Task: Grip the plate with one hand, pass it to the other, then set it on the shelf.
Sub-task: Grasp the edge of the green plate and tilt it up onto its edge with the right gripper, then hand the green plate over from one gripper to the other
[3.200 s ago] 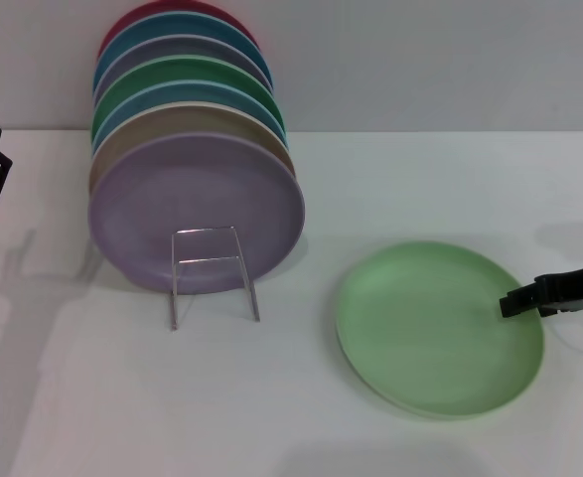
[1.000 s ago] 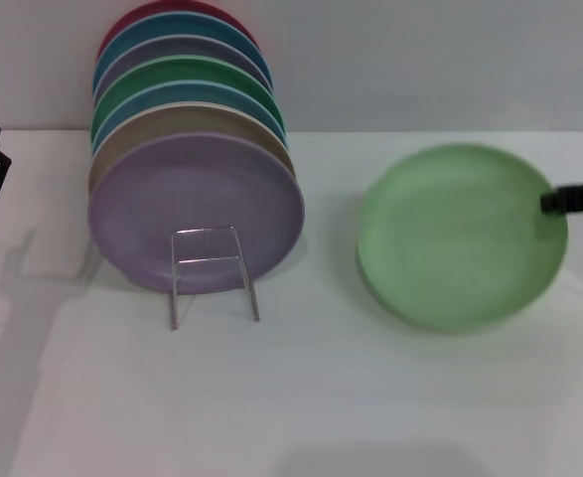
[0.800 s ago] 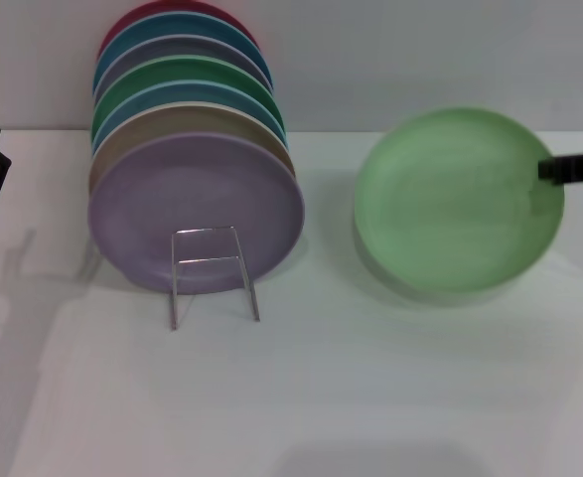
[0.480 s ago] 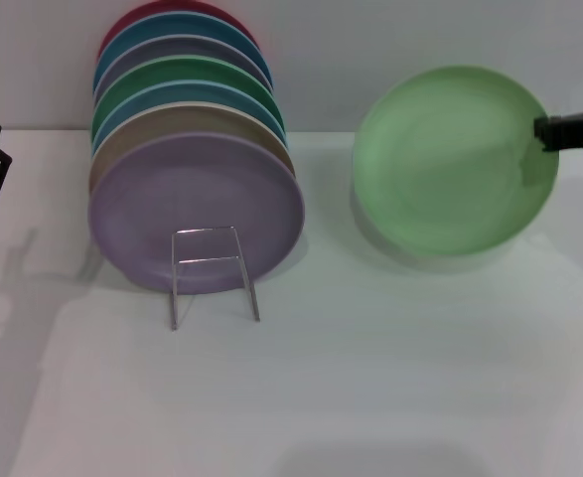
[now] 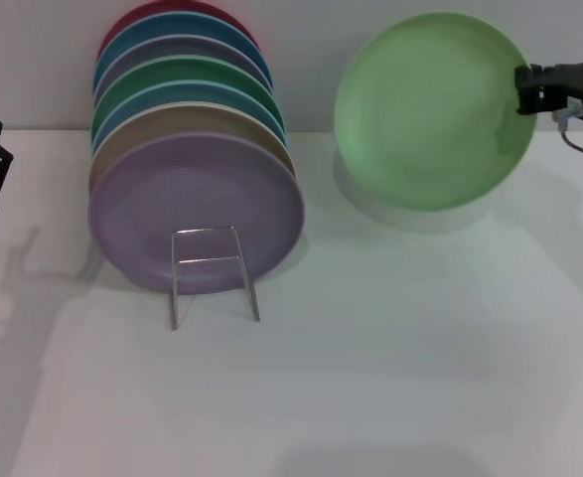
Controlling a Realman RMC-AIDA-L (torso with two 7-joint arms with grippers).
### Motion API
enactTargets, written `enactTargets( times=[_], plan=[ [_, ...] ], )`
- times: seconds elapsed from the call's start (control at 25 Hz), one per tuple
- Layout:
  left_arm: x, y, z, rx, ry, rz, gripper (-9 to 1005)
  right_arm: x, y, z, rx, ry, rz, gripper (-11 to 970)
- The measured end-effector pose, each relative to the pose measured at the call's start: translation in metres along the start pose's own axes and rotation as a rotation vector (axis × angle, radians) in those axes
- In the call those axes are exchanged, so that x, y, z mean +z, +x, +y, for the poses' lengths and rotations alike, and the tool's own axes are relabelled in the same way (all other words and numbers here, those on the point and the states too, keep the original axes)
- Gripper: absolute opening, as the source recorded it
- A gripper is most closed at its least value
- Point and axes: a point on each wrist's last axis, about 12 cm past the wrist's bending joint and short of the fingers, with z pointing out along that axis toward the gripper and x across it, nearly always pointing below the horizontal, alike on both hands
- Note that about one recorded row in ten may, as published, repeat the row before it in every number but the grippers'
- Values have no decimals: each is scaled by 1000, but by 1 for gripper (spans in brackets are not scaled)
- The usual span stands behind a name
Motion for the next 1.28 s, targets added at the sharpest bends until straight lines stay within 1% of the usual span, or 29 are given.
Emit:
enactTargets(
  times=[0.2,0.24,0.28,0.44,0.52,0.64,0.68,0.72,0.84,0.88,0.92,1.04,1.08,1.12,1.16,1.2,1.28],
  plan=[
    [-1,0,0,-1,-1,-3,833,2,10,13,-43,25,-84,26],
    [-1,0,0,-1,-1,-3,833,2,10,13,-43,25,-84,26],
    [-1,0,0,-1,-1,-2,833,2,14,17,-54,36,-117,26],
    [-2,0,1,0,-3,-2,833,2,21,20,-64,61,-163,26],
    [-2,0,1,0,-3,-2,833,4,31,22,-68,94,-215,26],
    [-2,0,1,0,-3,-1,833,5,38,25,-69,112,-250,27],
    [-2,0,1,0,-3,-1,833,7,47,28,-67,126,-277,27],
    [-2,0,1,0,-3,-1,833,7,47,28,-67,126,-277,27],
    [-4,-1,0,-3,-2,-5,833,7,57,31,-52,145,-322,27],
    [-4,-1,0,-3,-2,-5,833,6,64,32,-35,155,-360,27],
    [-4,-1,0,-3,-2,-5,833,6,64,32,-35,155,-360,27],
    [-7,-2,-1,-4,-1,-10,833,3,74,34,-13,167,-416,26],
    [-9,-2,-1,-11,0,-10,833,-1,83,36,1,171,-460,25],
    [-10,-2,-1,-20,1,-10,833,-1,83,36,1,171,-460,25],
    [-14,-3,-2,-52,10,-11,833,-3,87,37,8,170,-480,25],
    [-14,-3,-2,-52,10,-11,833,-5,91,38,17,169,-500,26],
    [-16,-3,-3,-69,18,-13,833,-17,106,40,48,163,-566,26]
  ],
)
